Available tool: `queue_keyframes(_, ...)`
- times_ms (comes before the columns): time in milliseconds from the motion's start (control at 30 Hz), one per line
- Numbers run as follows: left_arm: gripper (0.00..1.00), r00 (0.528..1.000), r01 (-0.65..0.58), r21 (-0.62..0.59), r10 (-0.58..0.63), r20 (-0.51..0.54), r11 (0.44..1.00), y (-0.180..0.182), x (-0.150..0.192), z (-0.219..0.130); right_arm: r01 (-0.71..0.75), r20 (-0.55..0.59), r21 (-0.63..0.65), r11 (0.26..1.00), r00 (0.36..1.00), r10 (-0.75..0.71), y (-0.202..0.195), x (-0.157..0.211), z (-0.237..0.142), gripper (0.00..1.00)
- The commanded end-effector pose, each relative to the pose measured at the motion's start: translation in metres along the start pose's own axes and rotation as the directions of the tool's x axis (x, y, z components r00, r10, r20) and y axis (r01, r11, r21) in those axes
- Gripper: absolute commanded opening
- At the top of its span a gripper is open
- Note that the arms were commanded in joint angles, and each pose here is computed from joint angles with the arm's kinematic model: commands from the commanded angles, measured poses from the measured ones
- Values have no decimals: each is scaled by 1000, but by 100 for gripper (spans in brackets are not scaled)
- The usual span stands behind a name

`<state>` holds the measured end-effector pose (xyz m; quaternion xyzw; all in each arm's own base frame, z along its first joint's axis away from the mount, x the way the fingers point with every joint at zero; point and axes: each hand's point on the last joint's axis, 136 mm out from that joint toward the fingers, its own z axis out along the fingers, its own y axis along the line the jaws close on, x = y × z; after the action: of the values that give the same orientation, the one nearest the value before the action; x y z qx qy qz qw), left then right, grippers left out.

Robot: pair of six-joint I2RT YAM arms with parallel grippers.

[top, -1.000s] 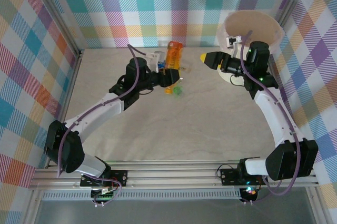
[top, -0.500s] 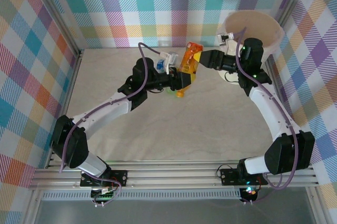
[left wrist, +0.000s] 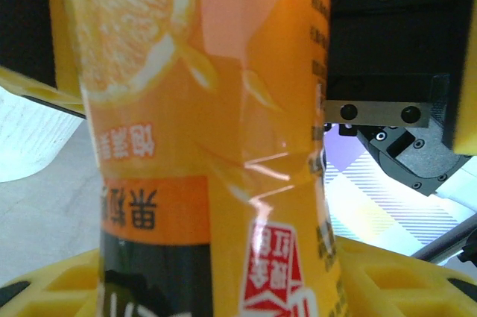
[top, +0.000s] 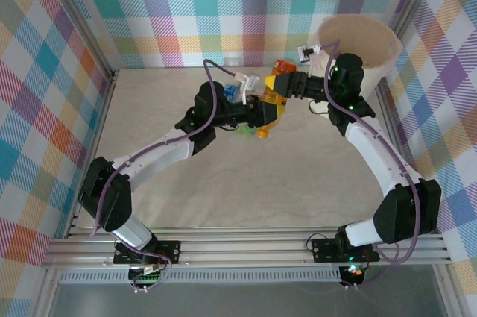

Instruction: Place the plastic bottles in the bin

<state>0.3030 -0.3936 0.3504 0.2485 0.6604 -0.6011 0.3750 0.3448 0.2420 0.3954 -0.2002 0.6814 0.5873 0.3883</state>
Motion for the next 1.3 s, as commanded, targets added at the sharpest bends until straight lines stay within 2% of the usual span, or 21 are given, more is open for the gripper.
queue_keyframes(0, 43, 998, -47, 68, 45, 37, 997, -24, -15, 3, 74, 34, -40, 996, 997, -73, 16, -13, 2, 88)
queue_keyframes(200, 43, 997, -53, 36, 51, 52, 998, -19, -16, 1, 72, 18, -24, 997, 997, -71, 15, -6, 0, 79)
queue_keyframes(400, 46, 997, -48, 1, 48, 59, 999, -13, -17, 1, 82, 19, 16, 997, 996, -82, 16, -6, -5, 61)
queue_keyframes(600, 49, 997, -43, -17, 44, 56, 999, -10, -16, 0, 99, 39, 57, 993, 994, -101, 15, -9, -8, 53)
queue_keyframes(667, 58, 997, -40, -32, 41, 58, 999, -8, -16, -1, 98, 48, 78, 992, 994, -102, 13, -11, -9, 51)
queue_keyframes(733, 77, 998, -28, -70, 32, 63, 997, -3, -17, -2, 98, 60, 137, 986, 992, -107, 6, -16, -11, 49)
queue_keyframes(800, 91, 997, -29, -107, 35, 62, 994, 1, -16, -5, 102, 78, 243, 965, 989, -124, -3, -28, -17, 48)
queue_keyframes(900, 99, 997, -41, -139, 49, 56, 989, 3, -14, -12, 170, 89, 415, 894, 970, -226, -10, -54, -32, 49)
queue_keyframes(1067, 100, 995, -62, -226, 79, 64, 972, 8, -9, -31, 288, 81, 631, 721, 900, -429, -14, -104, -60, 50)
queue_keyframes(1167, 100, 993, -68, -306, 93, 69, 950, 16, -4, -45, 325, 55, 743, 584, 841, -538, -17, -138, -76, 50)
queue_keyframes(1267, 100, 992, -71, -376, 106, 72, 924, 24, 0, -60, 318, 17, 856, 407, 771, -637, -25, -173, -98, 50)
